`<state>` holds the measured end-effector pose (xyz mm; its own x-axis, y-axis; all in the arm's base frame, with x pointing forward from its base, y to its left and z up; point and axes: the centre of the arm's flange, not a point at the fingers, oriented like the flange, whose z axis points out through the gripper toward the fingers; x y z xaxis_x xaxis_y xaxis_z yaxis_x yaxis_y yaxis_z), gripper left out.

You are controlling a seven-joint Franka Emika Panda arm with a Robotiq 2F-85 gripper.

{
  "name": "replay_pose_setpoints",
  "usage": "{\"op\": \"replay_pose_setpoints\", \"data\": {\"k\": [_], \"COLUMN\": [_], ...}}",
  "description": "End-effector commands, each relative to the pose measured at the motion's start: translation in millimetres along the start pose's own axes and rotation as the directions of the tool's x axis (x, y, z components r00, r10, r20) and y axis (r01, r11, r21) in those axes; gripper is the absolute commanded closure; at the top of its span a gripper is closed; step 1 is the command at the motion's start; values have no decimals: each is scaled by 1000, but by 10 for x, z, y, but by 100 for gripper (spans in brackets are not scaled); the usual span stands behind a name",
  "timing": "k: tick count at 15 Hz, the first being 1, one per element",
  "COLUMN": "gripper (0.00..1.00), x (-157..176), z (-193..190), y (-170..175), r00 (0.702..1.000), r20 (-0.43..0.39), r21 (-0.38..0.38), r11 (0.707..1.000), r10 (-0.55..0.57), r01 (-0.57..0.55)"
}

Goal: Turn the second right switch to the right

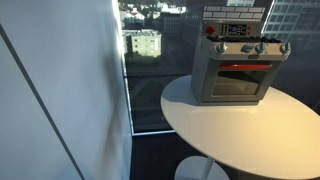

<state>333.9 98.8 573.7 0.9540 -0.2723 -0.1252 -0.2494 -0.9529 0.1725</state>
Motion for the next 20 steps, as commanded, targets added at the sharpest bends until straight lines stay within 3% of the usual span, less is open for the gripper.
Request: {"op": "replay_pose_setpoints", "data": {"k": [1,11,20], "gripper": [0,0,0], "x": [-2,271,1021], "z": [-4,-318,-674], "y": [1,-15,98], "r00": [1000,997,979], "r20": [-1,-79,-185], "r21": [0,28,87], "r11": [1000,999,993], "r10": [0,27,88], "r01": [0,-25,-73]}}
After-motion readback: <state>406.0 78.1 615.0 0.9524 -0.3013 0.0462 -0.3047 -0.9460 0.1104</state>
